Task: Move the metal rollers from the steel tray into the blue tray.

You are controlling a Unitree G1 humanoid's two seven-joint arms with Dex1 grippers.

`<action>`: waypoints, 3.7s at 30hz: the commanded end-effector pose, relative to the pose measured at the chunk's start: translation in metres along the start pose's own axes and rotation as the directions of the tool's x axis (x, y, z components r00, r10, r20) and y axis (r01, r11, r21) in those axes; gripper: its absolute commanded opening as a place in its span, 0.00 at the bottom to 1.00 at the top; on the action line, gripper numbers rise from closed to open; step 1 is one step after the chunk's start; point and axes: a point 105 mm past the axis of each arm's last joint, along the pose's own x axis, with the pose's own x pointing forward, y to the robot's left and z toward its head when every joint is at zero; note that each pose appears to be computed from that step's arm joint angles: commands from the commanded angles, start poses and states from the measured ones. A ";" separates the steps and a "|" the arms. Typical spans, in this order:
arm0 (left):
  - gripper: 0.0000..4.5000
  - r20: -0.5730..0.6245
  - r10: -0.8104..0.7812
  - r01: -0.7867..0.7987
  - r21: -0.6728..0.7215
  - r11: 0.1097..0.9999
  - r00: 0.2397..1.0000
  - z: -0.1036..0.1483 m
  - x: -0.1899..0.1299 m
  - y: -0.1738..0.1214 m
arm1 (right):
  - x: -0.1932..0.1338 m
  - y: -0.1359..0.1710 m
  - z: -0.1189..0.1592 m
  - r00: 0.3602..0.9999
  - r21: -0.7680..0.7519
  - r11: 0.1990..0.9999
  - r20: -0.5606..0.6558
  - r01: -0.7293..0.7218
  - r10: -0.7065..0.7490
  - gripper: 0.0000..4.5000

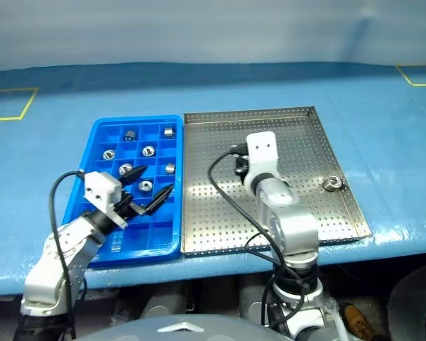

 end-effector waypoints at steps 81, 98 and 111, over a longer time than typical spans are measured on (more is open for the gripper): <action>1.00 0.111 -0.143 0.148 -0.040 0.988 0.983 0.028 0.033 -0.036 | -0.003 -0.097 -0.033 0.390 0.593 0.119 -0.352 0.796 -0.851 0.96; 1.00 0.124 -0.136 0.143 -0.048 0.988 0.983 0.029 0.033 -0.036 | 0.011 -0.115 -0.034 0.391 0.613 0.105 -0.355 0.783 -0.849 0.96; 1.00 0.133 -0.129 0.138 -0.063 0.988 0.983 0.030 0.032 -0.037 | 0.005 -0.123 -0.031 0.336 0.606 0.044 -0.377 0.794 -0.863 0.96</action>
